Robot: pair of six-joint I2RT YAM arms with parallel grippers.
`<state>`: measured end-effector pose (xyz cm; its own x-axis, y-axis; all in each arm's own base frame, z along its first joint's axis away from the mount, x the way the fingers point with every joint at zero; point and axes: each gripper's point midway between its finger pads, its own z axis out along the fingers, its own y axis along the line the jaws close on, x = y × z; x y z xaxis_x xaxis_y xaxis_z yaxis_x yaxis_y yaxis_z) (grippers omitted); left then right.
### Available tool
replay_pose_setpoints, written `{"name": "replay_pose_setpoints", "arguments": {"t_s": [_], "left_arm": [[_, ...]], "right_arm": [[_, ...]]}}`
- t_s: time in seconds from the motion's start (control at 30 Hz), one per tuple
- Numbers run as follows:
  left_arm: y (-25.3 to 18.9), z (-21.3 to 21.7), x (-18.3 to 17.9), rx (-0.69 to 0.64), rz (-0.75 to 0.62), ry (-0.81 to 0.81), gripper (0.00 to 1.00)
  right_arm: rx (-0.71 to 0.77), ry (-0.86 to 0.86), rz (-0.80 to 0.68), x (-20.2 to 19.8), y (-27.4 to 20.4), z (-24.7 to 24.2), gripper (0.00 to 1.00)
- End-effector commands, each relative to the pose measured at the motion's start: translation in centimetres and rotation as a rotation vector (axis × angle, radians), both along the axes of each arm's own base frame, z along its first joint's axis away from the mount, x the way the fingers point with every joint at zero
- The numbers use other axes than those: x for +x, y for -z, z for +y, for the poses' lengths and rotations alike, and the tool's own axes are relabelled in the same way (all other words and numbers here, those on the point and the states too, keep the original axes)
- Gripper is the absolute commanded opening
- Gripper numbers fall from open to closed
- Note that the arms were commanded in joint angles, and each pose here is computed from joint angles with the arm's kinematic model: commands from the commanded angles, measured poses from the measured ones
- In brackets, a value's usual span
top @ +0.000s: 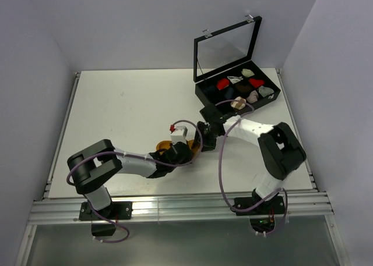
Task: Roll the socks
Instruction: Roll the sock at the center of the board.
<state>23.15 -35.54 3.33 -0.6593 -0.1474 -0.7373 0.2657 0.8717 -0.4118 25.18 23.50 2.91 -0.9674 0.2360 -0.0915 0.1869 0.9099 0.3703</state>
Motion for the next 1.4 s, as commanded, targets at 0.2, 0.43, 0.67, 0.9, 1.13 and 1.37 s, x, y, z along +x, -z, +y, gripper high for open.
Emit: {"name": "replay_pose_setpoints", "arguments": {"t_s": [0.2,0.43,0.67,0.9,1.13,1.37], "left_arm": [[1.6,4.1,-0.8,-0.210,0.245,-0.090,0.00],[1.4,5.7,-1.2,-0.364,0.351,-0.151,0.02],[2.1,7.3,-1.7,-0.443,0.424,-0.204,0.04],[2.6,8.1,-2.1,-0.488,0.467,-0.245,0.05],[3.0,8.7,-2.5,-0.524,0.497,-0.270,0.06],[3.1,9.1,-2.9,-0.534,0.515,-0.276,0.05]], "right_arm": [[0.298,0.051,-0.407,2.4,-7.5,0.7,0.64],[0.426,-0.021,-0.441,1.2,-6.3,2.1,0.64],[0.496,-0.081,-0.451,1.1,-5.3,4.2,0.65],[0.505,-0.138,-0.384,0.0,-2.7,6.5,0.65],[0.516,-0.133,-0.335,-0.6,-0.4,7.0,0.64],[0.523,-0.122,-0.302,-0.3,1.3,7.4,0.60]]}}
